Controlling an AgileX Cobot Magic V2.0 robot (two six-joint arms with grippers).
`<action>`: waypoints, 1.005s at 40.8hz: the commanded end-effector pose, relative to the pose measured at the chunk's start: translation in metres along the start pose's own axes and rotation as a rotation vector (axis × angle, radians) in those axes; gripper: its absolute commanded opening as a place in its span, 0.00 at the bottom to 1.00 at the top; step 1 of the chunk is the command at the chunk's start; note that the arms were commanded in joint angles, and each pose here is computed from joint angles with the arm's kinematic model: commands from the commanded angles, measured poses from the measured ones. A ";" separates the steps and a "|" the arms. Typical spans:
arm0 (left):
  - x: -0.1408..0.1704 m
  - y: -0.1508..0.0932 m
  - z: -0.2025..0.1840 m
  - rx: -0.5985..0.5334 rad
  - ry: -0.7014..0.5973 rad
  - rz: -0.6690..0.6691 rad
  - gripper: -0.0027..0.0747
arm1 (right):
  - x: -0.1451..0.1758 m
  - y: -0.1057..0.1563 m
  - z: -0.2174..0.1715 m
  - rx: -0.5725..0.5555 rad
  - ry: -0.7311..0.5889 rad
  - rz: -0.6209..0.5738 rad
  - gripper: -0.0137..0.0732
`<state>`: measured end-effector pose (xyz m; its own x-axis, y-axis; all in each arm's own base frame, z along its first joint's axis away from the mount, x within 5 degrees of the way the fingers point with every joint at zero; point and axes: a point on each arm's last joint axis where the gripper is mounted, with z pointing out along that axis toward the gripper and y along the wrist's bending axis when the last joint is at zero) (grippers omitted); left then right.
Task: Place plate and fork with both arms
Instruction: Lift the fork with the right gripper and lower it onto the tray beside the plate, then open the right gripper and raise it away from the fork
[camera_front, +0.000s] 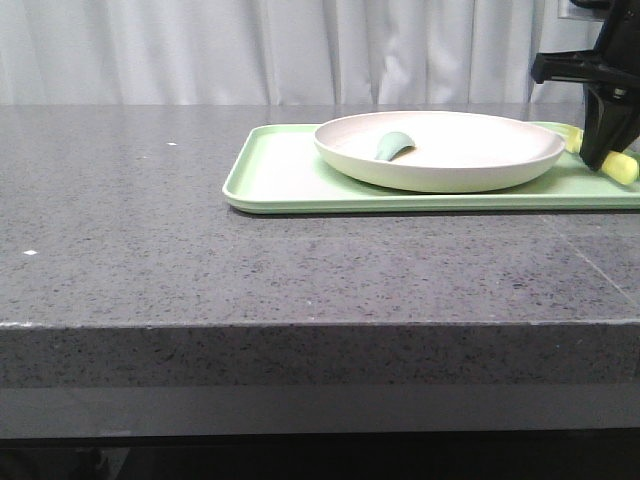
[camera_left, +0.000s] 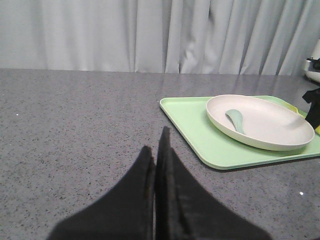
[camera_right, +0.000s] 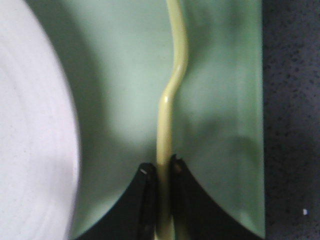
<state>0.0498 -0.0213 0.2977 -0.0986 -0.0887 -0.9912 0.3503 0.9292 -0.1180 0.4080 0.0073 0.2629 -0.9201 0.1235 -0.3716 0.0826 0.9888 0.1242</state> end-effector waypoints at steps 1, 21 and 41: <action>-0.015 -0.001 -0.001 0.001 -0.095 -0.005 0.01 | -0.010 0.001 -0.031 -0.006 -0.116 -0.014 0.30; -0.015 -0.001 -0.001 0.001 -0.095 -0.005 0.01 | -0.010 0.001 -0.032 -0.007 -0.118 -0.014 0.50; -0.015 -0.001 -0.001 0.001 -0.095 -0.005 0.01 | 0.004 0.006 -0.113 -0.023 -0.256 -0.037 0.09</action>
<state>0.0498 -0.0213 0.2977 -0.0986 -0.0887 -0.9912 0.3503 0.9292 -0.1180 0.3778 0.0075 0.3224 -0.8741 0.1172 -0.4714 0.0616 0.9894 0.1317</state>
